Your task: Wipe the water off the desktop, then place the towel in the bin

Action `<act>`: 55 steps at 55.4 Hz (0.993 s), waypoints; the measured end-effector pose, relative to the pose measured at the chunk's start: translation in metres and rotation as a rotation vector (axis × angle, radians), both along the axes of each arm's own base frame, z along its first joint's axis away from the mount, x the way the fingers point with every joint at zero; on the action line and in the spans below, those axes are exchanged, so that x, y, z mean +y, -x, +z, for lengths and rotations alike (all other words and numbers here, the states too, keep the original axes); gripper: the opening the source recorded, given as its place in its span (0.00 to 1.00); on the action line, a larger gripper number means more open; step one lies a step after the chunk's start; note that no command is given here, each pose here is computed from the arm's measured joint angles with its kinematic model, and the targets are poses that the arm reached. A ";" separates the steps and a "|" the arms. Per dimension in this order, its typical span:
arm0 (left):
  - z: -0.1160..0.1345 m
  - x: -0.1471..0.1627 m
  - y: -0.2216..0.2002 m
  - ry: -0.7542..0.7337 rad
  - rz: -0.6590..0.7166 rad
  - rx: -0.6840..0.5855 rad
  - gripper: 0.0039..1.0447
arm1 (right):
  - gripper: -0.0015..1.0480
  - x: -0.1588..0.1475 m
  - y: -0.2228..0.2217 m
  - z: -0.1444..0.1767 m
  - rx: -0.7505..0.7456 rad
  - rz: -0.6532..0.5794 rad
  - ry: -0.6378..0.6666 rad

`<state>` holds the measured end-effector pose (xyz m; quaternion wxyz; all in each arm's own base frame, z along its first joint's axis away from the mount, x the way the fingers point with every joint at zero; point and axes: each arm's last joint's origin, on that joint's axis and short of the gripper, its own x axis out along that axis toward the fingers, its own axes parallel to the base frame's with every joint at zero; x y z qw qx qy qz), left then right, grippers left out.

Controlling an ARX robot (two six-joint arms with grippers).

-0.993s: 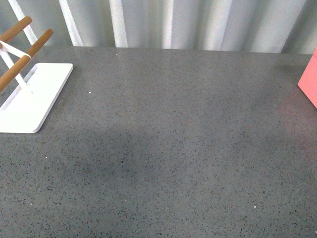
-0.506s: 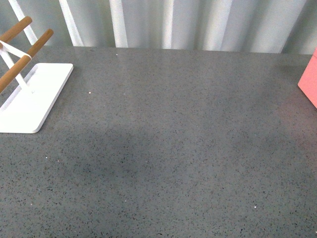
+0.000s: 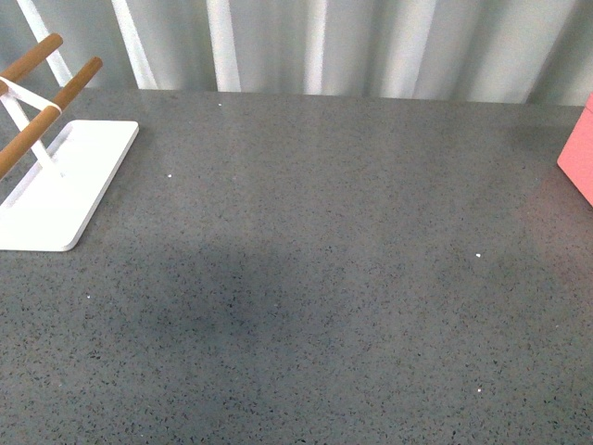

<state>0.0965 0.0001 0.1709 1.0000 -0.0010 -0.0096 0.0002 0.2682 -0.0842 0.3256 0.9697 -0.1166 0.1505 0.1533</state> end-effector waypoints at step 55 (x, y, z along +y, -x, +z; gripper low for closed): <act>0.000 0.000 0.000 0.000 0.000 0.000 0.94 | 0.03 0.084 0.126 -0.130 -0.304 -0.295 -0.211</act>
